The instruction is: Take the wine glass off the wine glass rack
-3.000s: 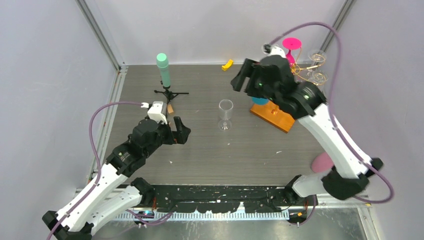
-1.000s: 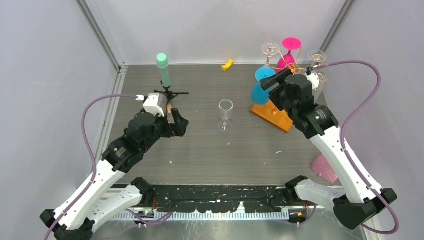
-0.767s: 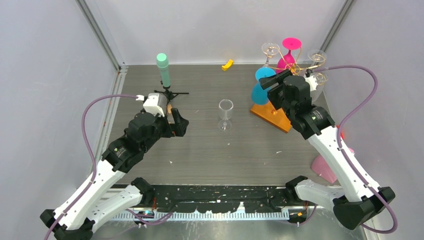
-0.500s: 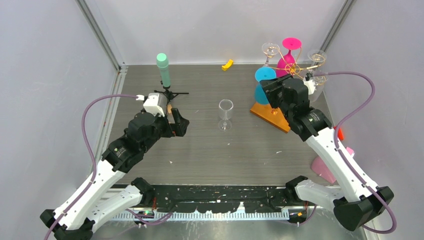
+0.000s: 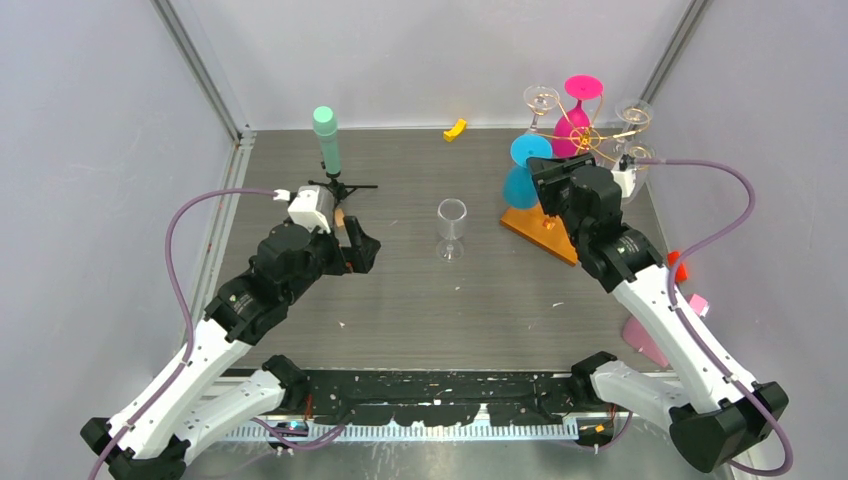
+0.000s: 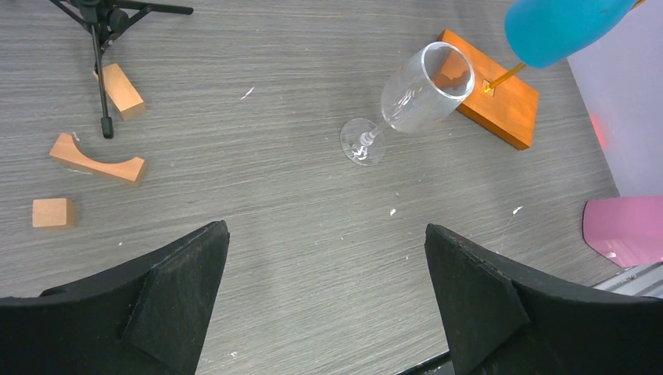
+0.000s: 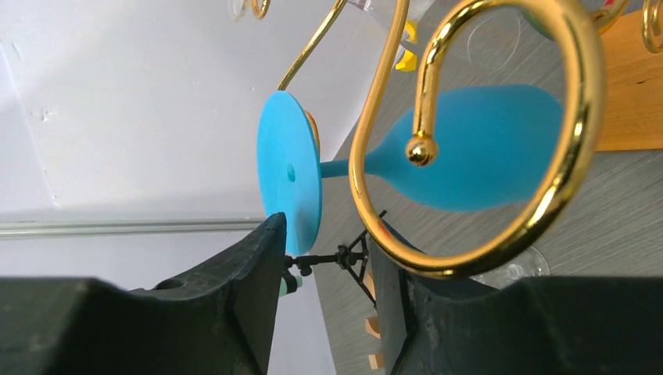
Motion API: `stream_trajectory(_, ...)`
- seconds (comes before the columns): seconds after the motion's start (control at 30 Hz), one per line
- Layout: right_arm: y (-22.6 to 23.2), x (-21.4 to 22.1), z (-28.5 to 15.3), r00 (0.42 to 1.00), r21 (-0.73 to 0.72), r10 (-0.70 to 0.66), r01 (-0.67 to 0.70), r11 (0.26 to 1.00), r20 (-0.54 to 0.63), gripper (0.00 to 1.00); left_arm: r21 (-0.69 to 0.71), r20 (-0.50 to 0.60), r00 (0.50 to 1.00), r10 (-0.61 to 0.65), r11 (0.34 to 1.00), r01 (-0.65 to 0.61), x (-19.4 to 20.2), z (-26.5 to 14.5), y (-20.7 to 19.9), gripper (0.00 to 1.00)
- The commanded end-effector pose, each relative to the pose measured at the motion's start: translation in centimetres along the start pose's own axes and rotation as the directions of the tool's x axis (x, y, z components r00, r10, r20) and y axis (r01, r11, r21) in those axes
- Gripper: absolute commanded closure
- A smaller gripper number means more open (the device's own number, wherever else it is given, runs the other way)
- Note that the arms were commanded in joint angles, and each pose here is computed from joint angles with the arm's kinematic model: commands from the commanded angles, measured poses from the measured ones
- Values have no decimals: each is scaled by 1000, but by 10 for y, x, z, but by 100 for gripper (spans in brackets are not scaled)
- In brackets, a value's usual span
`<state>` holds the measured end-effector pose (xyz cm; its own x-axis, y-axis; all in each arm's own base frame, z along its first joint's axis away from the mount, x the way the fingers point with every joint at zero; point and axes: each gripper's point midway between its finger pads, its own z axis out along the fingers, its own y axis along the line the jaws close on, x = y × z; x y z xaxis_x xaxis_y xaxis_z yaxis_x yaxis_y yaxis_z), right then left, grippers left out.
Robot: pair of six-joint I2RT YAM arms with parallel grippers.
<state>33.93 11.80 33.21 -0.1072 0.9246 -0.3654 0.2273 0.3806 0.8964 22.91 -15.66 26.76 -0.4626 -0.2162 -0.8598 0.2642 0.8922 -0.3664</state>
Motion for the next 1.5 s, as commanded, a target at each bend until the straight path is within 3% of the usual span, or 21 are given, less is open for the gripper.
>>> stream_trajectory(0.0,20,-15,5,994,-73,88,-83,994,68,55,36,46,999,-27,999,25,-15,-2,-10,0)
stream_trajectory(0.5,45,-16,0,989,-146,144,-137,980,34,99,55,53,998,-45,998,42,-14,-1,-13,0)
stream_trajectory(0.83,76,-29,-12,982,-265,182,-165,950,43,100,66,80,996,-37,997,32,-20,-1,-15,0)
stream_trajectory(1.47,101,-38,2,981,-294,185,-159,942,64,100,54,94,995,-33,998,28,-22,-5,-11,0)
